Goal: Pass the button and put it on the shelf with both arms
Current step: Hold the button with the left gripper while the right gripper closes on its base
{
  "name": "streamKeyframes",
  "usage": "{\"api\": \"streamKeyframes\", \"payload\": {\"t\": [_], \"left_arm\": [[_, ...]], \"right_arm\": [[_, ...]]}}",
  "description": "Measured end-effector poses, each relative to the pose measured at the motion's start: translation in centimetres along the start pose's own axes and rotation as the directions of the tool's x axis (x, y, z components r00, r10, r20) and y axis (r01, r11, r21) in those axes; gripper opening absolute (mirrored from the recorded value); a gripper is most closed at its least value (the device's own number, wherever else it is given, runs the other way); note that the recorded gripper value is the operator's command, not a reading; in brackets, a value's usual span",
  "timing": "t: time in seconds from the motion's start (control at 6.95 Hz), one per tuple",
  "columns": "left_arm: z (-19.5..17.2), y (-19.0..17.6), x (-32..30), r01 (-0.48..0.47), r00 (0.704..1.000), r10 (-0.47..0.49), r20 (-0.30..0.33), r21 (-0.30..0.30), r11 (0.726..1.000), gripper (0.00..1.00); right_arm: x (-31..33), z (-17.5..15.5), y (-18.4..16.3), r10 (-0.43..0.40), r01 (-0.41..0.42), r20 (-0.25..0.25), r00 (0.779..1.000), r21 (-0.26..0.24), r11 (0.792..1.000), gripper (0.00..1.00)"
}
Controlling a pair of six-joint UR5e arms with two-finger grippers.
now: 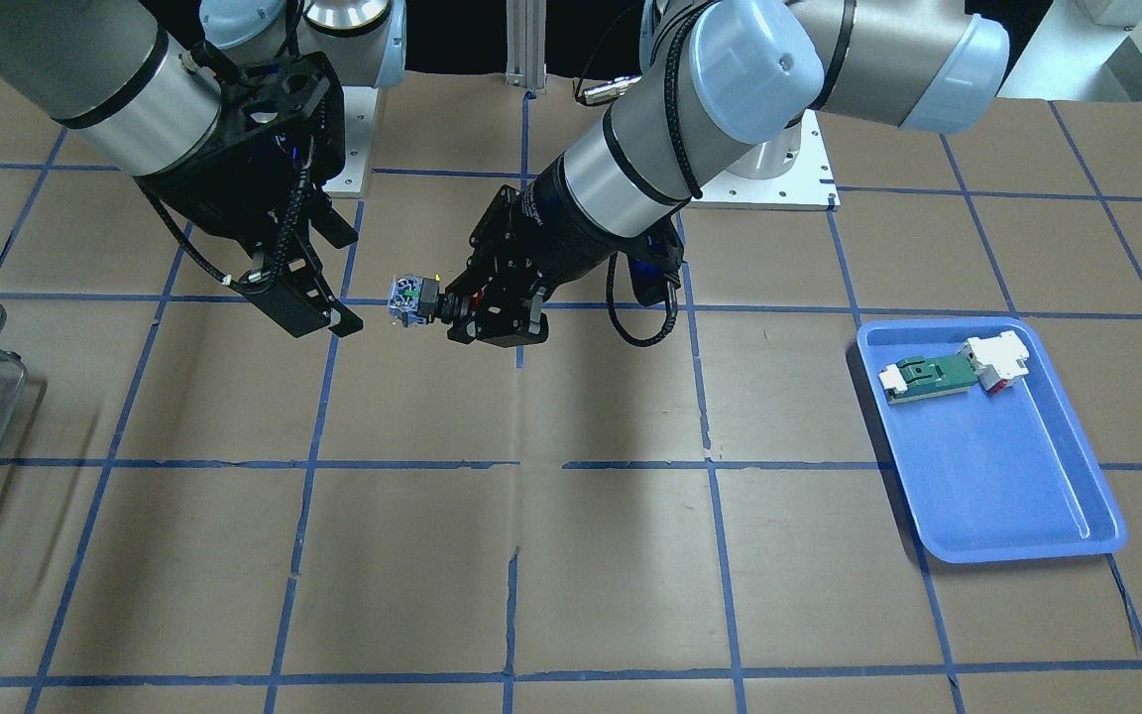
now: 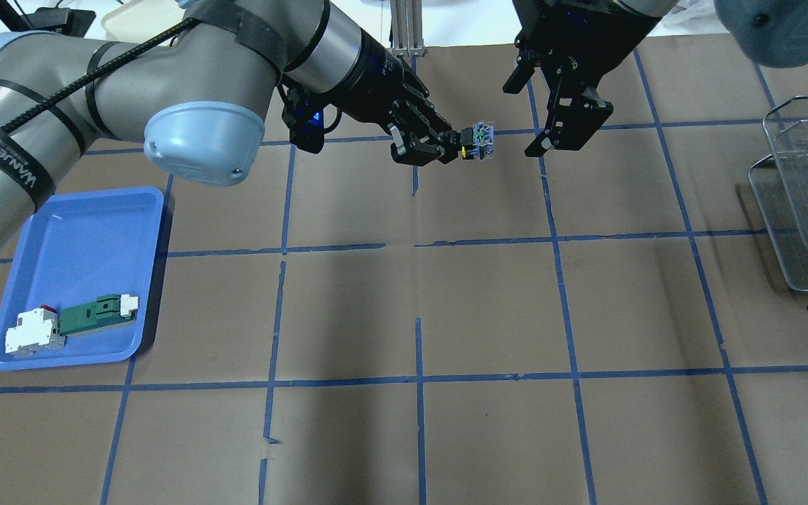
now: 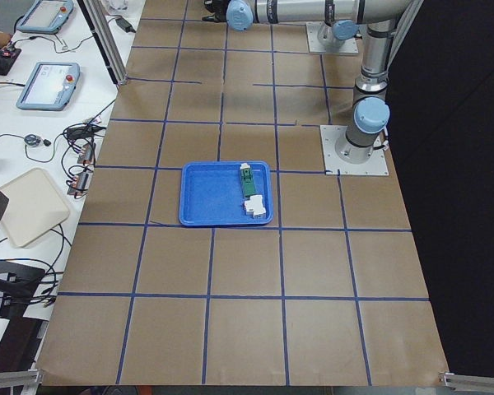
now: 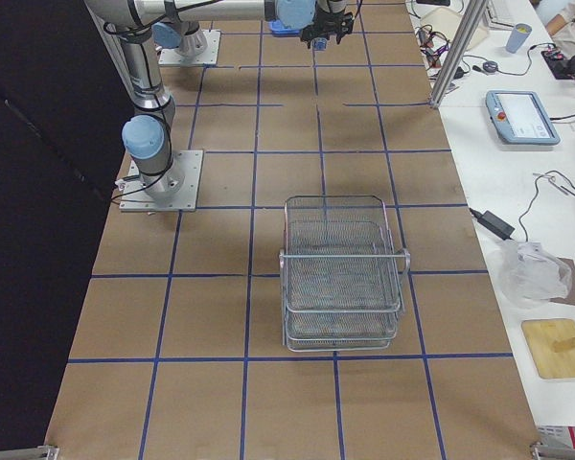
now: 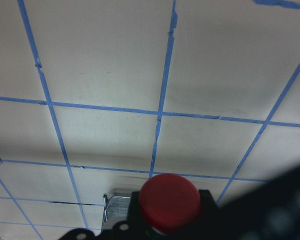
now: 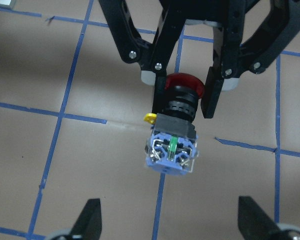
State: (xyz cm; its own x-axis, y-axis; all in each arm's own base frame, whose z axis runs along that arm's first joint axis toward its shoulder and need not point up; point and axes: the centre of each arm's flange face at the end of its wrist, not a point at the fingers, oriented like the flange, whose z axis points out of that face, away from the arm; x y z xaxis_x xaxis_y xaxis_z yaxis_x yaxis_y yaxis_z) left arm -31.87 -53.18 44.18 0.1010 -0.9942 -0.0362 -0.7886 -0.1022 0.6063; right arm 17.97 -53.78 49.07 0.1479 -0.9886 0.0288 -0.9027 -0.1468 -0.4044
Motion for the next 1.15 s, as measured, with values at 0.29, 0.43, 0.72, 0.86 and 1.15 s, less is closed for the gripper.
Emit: {"api": "streamKeyframes", "payload": {"t": [0.29, 0.43, 0.72, 0.86, 1.15], "left_arm": [[-0.5, 0.6, -0.5, 0.004, 1.000, -0.004, 0.001, -0.022, 1.000, 0.00], [-0.6, 0.8, -0.7, 0.004, 1.000, -0.004, 0.000, -0.025, 1.000, 0.00], [-0.9, 1.1, -0.9, 0.004, 1.000, -0.005, -0.003, -0.030, 1.000, 0.00], [-1.1, 1.2, -1.1, 0.004, 1.000, -0.005, -0.006, -0.032, 0.999, 0.00], [-1.5, 1.4, -1.3, 0.003, 1.000, -0.004, -0.010, -0.036, 0.999, 0.00]], "right_arm": [[-0.2, 0.9, -0.1, 0.087, -0.087, -0.001, 0.996, 0.035, 0.996, 0.98], [-0.3, 1.0, -0.2, 0.120, -0.120, -0.003, 0.993, 0.052, 0.991, 0.98], [-0.4, 0.9, -0.7, 0.156, -0.155, -0.001, 0.988, 0.084, 0.984, 0.96], [-0.5, 0.8, -0.8, 0.159, -0.158, -0.002, 0.987, 0.089, 0.983, 0.91], [-0.6, 0.7, -1.0, 0.157, -0.156, -0.005, 0.988, 0.086, 0.984, 0.78]]}}
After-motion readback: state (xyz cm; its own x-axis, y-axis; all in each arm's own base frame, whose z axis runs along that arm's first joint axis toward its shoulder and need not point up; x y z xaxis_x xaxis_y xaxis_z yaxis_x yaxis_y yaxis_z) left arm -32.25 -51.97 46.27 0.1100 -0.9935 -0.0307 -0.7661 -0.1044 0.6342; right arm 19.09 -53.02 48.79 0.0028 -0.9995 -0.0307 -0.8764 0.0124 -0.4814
